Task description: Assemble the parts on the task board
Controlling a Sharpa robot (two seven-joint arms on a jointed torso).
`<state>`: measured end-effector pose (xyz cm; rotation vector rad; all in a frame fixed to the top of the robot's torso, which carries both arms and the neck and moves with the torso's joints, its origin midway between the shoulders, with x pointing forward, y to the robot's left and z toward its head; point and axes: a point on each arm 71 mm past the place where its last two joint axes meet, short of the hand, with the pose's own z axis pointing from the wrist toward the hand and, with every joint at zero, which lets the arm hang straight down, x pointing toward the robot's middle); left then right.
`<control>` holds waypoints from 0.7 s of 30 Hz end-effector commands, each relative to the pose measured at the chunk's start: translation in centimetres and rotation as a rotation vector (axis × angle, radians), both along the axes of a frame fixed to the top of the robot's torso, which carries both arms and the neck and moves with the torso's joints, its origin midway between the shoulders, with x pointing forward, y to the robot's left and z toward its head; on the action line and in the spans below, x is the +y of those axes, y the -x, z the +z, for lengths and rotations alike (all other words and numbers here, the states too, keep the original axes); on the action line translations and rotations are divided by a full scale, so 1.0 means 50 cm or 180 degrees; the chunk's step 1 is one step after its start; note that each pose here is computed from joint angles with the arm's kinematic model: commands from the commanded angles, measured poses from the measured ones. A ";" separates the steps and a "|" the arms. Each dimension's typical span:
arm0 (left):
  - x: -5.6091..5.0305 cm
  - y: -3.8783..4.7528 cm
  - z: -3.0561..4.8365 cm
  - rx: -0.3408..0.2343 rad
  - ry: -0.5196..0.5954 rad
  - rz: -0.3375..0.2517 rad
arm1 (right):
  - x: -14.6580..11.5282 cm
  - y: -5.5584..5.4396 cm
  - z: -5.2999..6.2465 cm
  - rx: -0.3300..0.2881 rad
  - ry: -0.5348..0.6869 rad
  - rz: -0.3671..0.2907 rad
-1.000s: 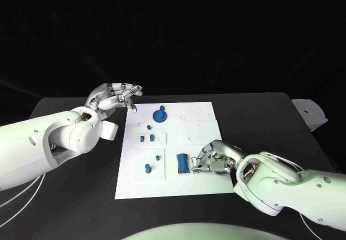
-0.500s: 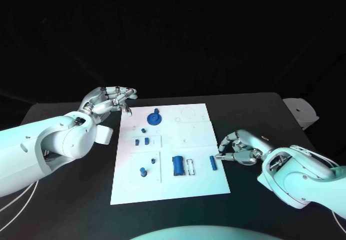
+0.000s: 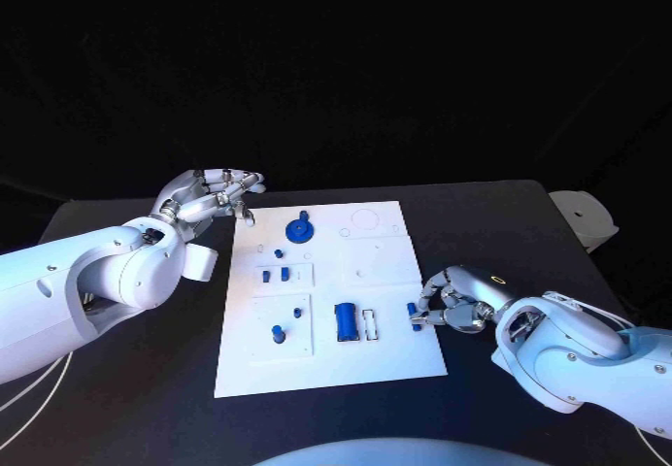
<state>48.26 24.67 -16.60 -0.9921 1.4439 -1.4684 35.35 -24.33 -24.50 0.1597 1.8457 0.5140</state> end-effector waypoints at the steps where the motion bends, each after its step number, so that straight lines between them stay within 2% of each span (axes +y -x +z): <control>1: -0.004 0.001 0.002 -0.0004 0.0036 -0.0066 | 0.003 -0.001 -0.011 0.0068 0.0151 -0.0010; 21: -0.002 0.002 0.002 -0.0003 0.0032 -0.0073 | 0.026 -0.008 -0.037 0.0070 0.0395 0.0083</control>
